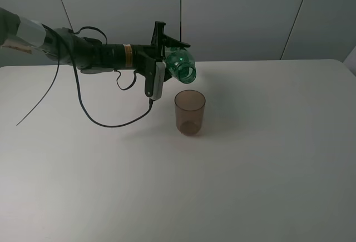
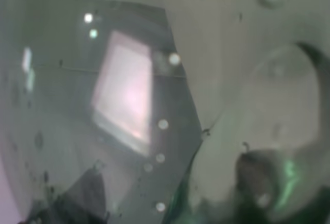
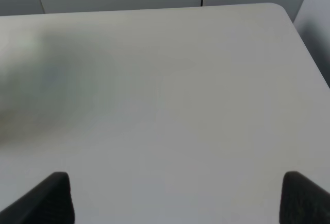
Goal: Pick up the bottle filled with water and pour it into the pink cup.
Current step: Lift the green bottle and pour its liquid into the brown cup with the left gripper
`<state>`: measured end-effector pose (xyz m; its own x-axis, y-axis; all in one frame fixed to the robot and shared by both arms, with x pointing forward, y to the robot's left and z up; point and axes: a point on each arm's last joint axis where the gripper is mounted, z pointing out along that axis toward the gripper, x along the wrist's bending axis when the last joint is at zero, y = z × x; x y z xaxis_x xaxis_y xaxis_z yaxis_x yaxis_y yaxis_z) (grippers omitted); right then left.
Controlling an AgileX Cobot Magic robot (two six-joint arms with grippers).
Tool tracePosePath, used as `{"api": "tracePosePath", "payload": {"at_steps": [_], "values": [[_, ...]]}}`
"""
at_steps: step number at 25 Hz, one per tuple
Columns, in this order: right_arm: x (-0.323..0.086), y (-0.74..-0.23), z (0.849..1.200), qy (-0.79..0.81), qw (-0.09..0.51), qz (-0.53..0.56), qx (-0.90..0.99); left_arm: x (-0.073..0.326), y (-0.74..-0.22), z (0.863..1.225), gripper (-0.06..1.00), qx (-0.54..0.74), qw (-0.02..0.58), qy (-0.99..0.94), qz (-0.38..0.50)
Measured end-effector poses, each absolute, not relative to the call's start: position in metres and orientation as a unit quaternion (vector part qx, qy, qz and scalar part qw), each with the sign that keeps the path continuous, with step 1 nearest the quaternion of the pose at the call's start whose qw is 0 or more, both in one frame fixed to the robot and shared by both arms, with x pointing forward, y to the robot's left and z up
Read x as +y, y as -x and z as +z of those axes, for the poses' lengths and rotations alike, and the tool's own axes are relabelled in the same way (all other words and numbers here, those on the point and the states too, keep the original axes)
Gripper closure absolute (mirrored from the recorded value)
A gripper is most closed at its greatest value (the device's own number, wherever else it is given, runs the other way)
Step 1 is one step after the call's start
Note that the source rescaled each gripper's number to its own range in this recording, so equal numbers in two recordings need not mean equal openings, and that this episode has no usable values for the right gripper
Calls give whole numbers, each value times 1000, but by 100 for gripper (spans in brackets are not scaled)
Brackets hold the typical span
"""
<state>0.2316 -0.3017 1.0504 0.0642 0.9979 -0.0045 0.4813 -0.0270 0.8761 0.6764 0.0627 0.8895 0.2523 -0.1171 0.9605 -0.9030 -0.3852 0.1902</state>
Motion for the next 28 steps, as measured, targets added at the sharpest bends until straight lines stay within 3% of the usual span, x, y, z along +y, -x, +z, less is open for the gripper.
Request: {"api": "tracePosePath", "payload": {"at_steps": [28], "values": [[-302, -232, 1050, -627, 373, 347, 590, 60, -681, 891, 94, -424, 330, -643, 546]]}}
